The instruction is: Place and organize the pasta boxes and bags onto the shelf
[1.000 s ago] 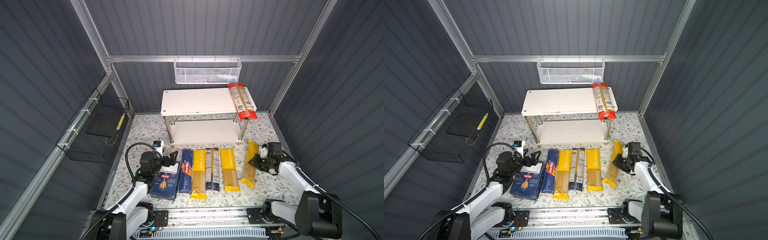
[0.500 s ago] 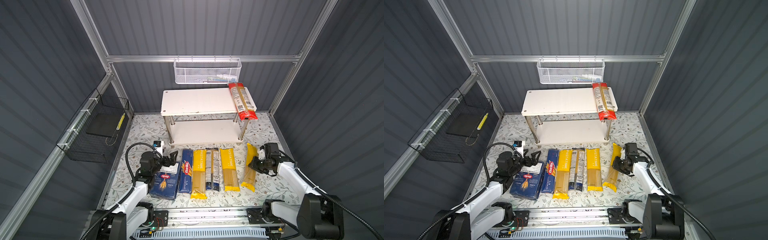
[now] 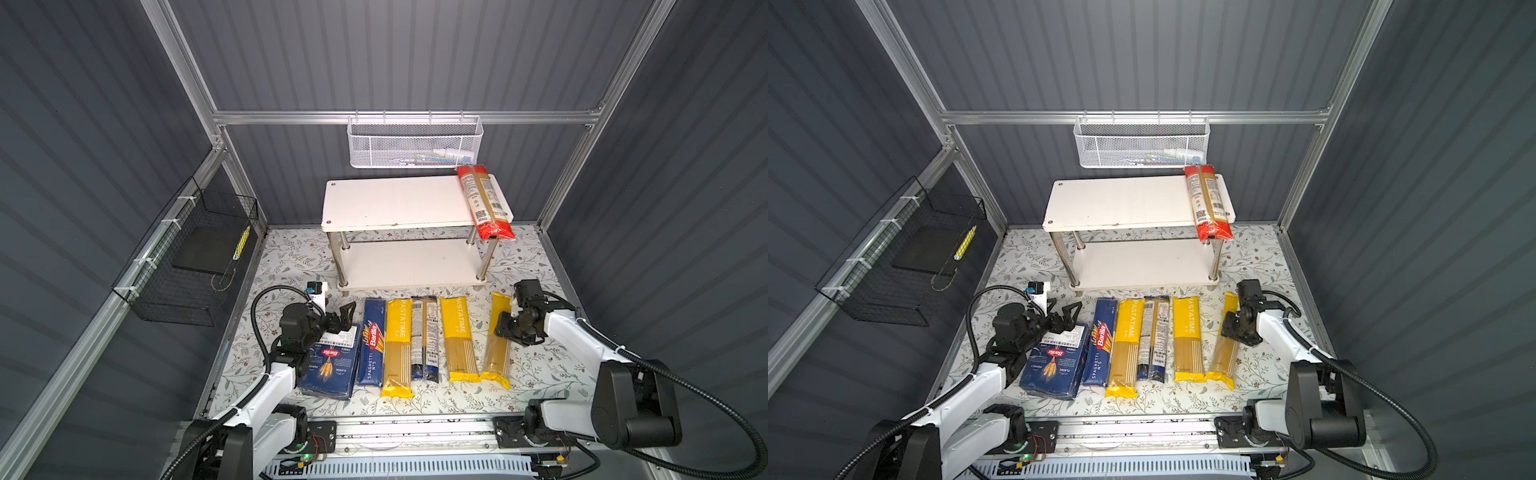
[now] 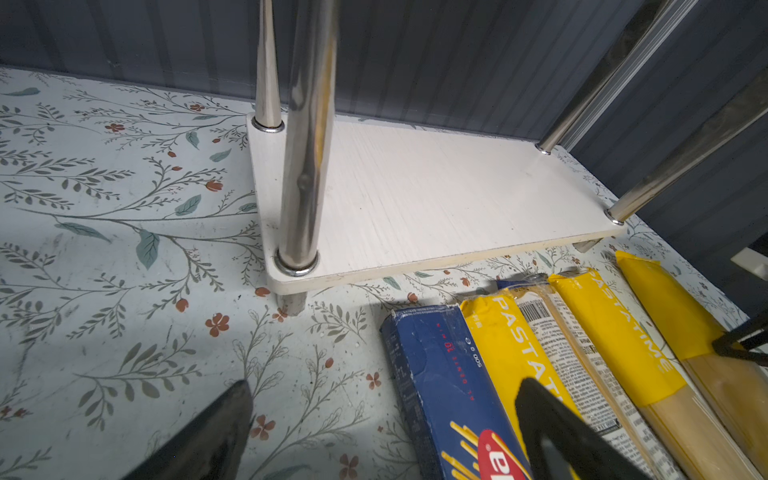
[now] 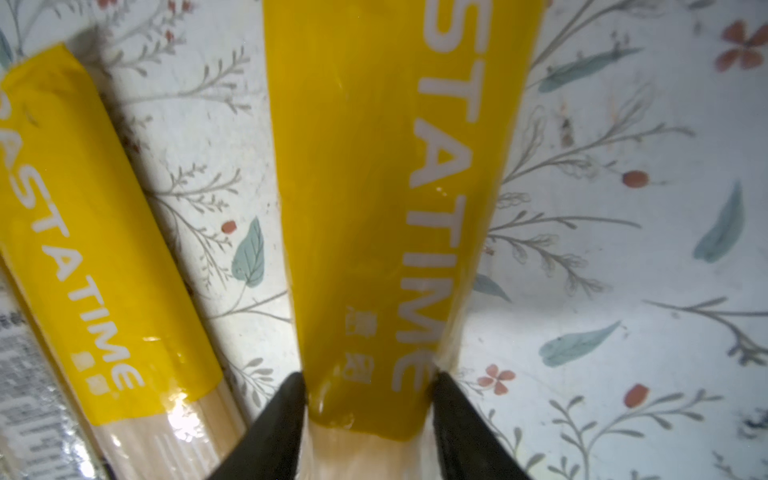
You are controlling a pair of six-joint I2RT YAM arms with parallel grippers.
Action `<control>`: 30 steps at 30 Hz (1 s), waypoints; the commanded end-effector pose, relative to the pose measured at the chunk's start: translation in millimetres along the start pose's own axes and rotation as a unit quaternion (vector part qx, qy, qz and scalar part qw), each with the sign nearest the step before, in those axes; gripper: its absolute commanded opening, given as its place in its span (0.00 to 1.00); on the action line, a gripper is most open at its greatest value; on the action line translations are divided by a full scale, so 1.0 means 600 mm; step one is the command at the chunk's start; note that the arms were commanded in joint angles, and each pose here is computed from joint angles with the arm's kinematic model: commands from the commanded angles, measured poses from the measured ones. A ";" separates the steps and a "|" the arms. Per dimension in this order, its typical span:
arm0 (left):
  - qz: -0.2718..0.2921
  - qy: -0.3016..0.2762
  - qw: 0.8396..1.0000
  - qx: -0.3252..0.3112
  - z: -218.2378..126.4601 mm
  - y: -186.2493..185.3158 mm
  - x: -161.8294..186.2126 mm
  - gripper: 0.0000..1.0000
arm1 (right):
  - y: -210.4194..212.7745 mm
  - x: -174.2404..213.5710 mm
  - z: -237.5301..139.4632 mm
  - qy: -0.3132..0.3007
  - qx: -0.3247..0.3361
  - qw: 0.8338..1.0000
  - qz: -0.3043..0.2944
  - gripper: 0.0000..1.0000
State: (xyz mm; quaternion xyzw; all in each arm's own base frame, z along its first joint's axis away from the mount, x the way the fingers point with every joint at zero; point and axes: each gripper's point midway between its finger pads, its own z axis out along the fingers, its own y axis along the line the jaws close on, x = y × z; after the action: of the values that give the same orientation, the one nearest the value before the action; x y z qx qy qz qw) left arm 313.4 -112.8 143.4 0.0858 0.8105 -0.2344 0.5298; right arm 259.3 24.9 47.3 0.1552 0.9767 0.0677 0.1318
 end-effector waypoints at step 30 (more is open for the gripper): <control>0.006 -0.001 1.000 0.014 0.000 -0.009 -0.002 1.00 | -0.021 0.024 0.033 0.034 0.069 0.996 0.046 0.99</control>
State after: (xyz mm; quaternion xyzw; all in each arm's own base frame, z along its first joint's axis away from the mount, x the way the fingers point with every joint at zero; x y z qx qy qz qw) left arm 313.3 -113.0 143.3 0.0860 0.8106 -0.2346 0.5296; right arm 248.4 24.8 23.9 0.1948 0.9753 0.0360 0.0982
